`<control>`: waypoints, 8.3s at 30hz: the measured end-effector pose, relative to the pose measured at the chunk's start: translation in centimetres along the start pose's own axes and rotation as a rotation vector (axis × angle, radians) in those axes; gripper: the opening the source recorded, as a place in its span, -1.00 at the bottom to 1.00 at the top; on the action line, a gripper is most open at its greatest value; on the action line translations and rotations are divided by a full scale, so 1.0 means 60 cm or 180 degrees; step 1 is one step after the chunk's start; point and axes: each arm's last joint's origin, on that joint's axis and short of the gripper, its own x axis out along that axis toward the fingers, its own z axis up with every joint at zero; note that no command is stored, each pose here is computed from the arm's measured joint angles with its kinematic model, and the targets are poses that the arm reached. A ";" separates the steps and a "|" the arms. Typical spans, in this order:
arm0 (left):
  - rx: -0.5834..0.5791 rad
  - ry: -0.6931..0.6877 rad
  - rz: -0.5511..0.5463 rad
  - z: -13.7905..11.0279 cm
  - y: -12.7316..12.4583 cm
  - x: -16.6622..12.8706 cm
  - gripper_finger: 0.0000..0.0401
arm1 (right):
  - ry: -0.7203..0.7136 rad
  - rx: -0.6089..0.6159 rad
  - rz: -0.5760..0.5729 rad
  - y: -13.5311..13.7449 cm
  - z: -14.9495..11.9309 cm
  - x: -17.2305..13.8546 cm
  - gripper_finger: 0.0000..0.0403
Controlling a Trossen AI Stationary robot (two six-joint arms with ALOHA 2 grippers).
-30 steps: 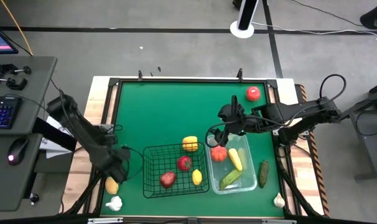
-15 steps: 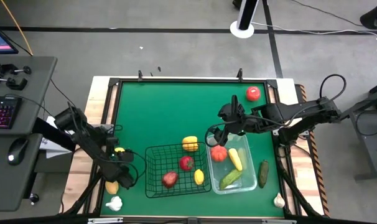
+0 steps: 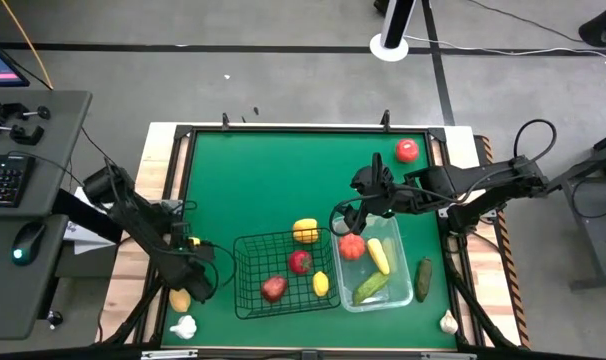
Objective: Sort produce into baskets
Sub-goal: Put the top lemon into the wire basket, then put the tomato into the wire basket
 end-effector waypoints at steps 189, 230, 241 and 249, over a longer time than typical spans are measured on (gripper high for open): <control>-0.0454 -0.3665 -0.1343 0.084 0.104 -0.271 -0.18 | 0.0620 -0.0212 0.0008 0.002 -0.037 -0.013 0.81; -0.2094 -0.4158 -0.2122 0.026 0.293 -0.289 0.49 | 0.0819 0.2523 -0.2682 -0.300 -0.063 0.070 0.81; -0.2160 -0.3941 -0.1555 0.030 0.288 -0.267 0.49 | 0.0133 0.3615 -0.2886 -0.422 -0.111 0.132 0.81; -0.2578 -0.3951 -0.0928 0.041 0.314 -0.256 0.49 | 0.0192 0.3670 -0.3159 -0.498 -0.121 0.148 0.81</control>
